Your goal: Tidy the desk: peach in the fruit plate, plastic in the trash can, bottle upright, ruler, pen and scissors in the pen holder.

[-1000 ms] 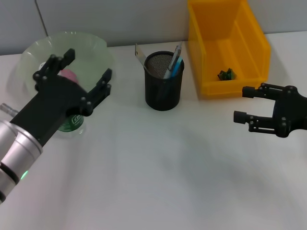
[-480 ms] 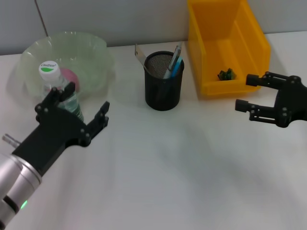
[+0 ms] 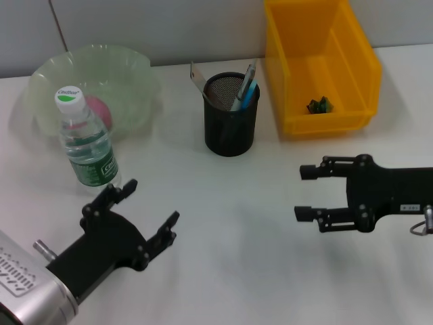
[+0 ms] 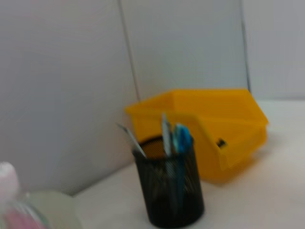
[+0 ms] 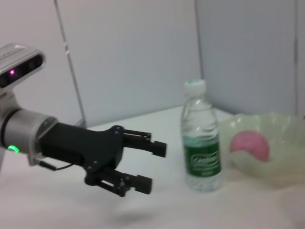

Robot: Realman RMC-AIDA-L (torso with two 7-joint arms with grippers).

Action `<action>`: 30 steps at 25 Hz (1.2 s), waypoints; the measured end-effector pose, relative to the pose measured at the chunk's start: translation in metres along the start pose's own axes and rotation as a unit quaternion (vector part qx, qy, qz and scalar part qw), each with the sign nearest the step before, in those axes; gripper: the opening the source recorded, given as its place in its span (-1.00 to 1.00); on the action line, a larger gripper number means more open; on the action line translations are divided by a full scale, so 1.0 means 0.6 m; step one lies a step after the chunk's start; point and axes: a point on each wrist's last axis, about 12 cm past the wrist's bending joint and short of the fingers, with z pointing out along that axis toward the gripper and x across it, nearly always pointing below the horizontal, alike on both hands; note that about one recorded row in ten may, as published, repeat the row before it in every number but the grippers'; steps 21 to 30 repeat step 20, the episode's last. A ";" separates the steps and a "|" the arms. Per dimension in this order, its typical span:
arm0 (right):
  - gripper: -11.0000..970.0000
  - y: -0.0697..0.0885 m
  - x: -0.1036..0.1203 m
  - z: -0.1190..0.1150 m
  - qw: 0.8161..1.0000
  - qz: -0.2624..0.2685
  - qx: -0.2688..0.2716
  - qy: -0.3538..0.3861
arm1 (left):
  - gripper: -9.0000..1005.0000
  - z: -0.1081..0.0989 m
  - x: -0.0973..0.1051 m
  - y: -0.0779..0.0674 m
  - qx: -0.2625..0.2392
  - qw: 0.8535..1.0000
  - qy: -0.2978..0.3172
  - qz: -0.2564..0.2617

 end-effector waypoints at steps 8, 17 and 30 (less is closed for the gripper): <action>0.55 0.003 0.003 0.011 1.000 0.010 -0.016 0.006 | 0.59 0.002 0.008 -0.002 0.010 0.999 0.030 0.002; 0.55 0.003 0.006 0.012 1.000 0.013 -0.014 0.009 | 0.59 0.004 0.005 -0.002 0.009 1.000 0.028 0.003; 0.55 0.003 0.006 0.012 1.000 0.013 -0.013 0.009 | 0.59 0.004 0.004 -0.002 0.009 1.000 0.027 0.003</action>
